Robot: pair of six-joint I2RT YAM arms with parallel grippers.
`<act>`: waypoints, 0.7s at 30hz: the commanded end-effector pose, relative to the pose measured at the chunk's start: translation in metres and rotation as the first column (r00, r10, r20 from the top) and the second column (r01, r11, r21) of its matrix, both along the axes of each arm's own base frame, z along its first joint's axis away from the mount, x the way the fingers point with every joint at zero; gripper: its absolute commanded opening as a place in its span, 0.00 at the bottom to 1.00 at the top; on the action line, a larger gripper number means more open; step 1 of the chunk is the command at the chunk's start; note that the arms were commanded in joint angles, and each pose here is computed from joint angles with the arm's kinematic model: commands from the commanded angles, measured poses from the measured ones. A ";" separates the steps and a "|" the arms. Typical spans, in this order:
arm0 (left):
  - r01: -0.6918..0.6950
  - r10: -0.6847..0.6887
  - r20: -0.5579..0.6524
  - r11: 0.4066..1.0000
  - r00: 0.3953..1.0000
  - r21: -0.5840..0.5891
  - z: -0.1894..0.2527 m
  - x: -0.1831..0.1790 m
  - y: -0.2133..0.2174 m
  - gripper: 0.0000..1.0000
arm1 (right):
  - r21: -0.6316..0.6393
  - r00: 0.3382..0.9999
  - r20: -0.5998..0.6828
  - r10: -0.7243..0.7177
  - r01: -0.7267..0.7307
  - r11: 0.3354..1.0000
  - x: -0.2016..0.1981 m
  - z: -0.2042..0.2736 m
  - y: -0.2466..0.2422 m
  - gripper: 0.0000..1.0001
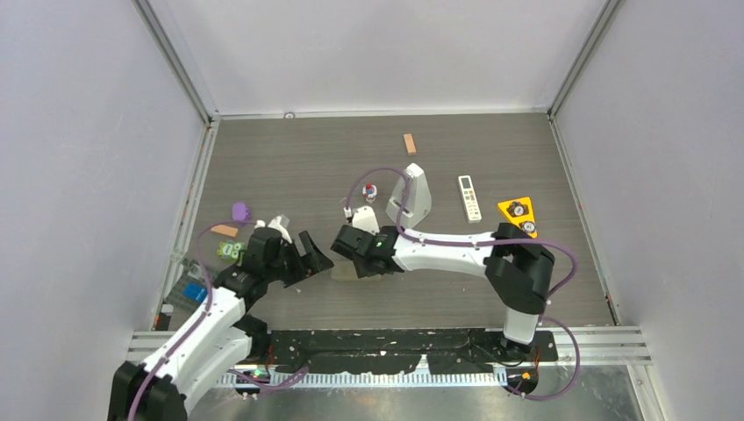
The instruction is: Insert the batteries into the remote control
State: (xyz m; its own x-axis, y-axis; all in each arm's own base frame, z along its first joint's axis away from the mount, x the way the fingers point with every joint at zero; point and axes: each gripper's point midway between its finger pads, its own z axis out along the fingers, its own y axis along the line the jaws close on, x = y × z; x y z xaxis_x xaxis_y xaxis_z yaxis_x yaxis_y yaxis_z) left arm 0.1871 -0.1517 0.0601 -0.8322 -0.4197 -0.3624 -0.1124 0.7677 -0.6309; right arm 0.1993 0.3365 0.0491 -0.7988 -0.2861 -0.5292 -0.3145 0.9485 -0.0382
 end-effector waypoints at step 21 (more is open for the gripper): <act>-0.112 0.051 0.255 0.967 0.966 0.229 0.144 -0.030 0.068 1.00 | -0.025 0.622 0.009 0.783 -0.782 0.622 0.002 0.003 0.049 0.99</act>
